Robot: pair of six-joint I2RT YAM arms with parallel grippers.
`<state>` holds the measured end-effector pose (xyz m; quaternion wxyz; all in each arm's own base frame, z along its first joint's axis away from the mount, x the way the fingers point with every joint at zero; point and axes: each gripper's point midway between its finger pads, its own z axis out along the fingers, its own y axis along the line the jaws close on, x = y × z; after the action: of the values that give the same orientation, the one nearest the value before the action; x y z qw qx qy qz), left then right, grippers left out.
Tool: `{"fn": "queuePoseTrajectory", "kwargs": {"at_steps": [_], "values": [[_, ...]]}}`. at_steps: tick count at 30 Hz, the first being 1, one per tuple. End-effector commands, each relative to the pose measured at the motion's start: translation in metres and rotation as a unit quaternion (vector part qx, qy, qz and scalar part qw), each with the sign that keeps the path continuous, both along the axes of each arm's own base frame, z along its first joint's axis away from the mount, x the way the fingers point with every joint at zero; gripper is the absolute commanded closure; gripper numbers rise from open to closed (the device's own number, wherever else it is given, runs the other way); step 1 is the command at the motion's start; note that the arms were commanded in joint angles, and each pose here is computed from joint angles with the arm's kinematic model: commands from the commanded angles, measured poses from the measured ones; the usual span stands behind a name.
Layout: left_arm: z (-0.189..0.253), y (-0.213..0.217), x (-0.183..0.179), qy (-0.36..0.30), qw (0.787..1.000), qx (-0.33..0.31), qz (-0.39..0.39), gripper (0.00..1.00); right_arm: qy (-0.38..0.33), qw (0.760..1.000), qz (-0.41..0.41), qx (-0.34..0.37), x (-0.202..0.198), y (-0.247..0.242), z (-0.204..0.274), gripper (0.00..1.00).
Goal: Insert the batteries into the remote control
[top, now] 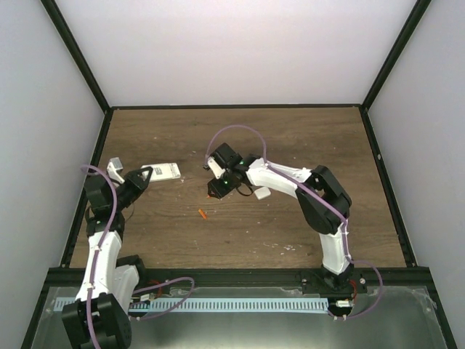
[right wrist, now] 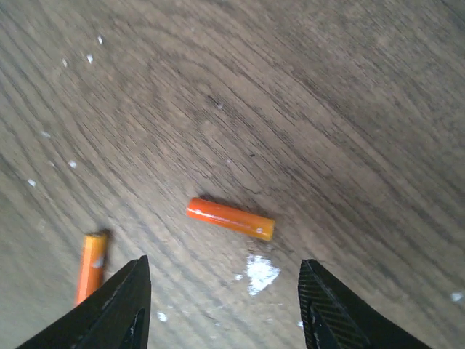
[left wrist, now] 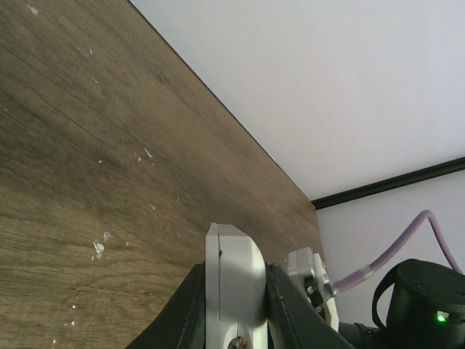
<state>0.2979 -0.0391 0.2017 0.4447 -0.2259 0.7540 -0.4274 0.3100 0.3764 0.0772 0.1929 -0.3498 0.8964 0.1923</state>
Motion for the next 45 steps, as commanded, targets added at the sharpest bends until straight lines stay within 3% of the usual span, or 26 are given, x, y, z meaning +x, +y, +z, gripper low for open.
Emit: {"fn": "queuePoseTrajectory", "kwargs": {"at_steps": [1, 6, 18, 37, 45], "values": [[0.007, 0.001, 0.0, -0.016, 1.0, 0.014, -0.001, 1.0, -0.108, 0.984, 0.129, -0.052, 0.016, -0.002, 0.013, 0.51], [0.008, 0.001, 0.0, -0.018, 1.0, 0.015, -0.002, 1.0, -0.157, 0.962, 0.215, -0.052, 0.015, 0.002, 0.014, 0.5], [0.005, 0.001, 0.0, -0.012, 1.0, 0.012, -0.003, 1.0, -0.148, 0.927, 0.344, -0.027, -0.005, 0.019, -0.002, 0.5], [0.001, 0.001, 0.001, -0.005, 1.0, 0.013, -0.002, 1.0, -0.103, 0.92, 0.377, -0.032, -0.006, 0.03, -0.043, 0.53], [0.001, 0.002, 0.001, -0.005, 1.0, 0.015, -0.001, 1.0, -0.091, 0.922, 0.374, -0.042, -0.005, 0.029, -0.054, 0.62]]}}
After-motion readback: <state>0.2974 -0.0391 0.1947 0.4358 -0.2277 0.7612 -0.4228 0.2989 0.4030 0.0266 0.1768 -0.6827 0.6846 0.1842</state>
